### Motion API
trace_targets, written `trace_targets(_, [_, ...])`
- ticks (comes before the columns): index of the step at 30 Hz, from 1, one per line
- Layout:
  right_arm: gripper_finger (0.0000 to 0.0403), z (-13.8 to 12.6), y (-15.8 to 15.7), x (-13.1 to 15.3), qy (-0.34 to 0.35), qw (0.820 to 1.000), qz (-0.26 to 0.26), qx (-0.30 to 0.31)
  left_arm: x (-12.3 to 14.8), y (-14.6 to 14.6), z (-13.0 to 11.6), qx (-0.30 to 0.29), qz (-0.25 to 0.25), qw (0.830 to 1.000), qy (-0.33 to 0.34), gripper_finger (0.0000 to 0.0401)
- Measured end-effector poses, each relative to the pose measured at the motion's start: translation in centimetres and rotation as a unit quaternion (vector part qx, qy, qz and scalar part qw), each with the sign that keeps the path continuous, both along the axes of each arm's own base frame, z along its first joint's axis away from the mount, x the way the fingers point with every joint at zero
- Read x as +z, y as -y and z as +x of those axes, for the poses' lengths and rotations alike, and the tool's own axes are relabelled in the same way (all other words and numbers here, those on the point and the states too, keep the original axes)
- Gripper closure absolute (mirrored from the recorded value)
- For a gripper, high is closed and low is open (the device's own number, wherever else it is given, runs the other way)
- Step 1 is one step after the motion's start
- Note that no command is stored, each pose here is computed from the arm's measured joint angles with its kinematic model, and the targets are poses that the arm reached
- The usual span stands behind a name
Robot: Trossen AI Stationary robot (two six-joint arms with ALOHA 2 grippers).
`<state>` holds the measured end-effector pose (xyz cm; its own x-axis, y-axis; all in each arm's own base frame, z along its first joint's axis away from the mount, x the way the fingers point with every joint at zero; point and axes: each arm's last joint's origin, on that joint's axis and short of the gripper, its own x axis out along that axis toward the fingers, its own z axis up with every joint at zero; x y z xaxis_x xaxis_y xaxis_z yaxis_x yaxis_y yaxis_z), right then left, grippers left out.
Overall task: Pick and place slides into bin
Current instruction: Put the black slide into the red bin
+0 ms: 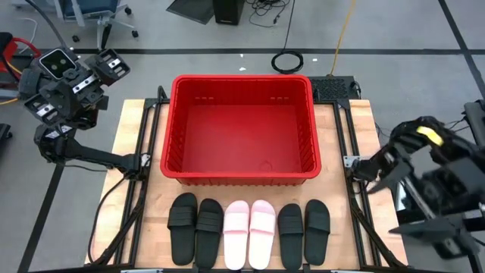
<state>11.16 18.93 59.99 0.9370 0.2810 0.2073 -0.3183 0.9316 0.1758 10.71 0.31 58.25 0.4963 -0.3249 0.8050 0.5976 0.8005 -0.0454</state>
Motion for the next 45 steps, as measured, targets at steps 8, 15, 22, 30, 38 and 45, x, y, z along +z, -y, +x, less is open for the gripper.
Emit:
trace_targets(8, [0.0122,-2.8,-4.3,-2.5,-0.083,0.982,-0.045,-0.163,-0.1,-0.1,0.4,0.003,-0.011,1.000,-0.013,0.0160])
trace_targets(15, [0.0122,-3.6,-7.1,-4.2,-0.099,0.963,-0.083,-0.238,-0.4,-0.3,0.9,0.014,-0.028,0.999,-0.040,0.0160])
trace_targets(22, [0.0122,-2.6,-6.1,-3.1,-0.095,0.972,-0.006,-0.216,-0.5,-0.3,1.4,0.023,-0.025,0.999,-0.043,0.0160])
trace_targets(30, [0.0122,-3.1,-2.1,-0.1,-0.054,0.983,-0.021,-0.172,-0.5,-0.4,1.5,0.029,-0.023,0.998,-0.042,0.0160])
trace_targets(38, [0.0122,-3.6,1.2,1.4,0.012,0.996,-0.034,-0.085,-0.5,-0.4,1.5,0.028,-0.023,0.998,-0.042,0.0160])
trace_targets(45, [0.0122,-3.4,3.9,1.0,0.008,0.999,-0.025,-0.018,-0.5,-0.4,1.5,0.029,-0.023,0.998,-0.042,0.0160])
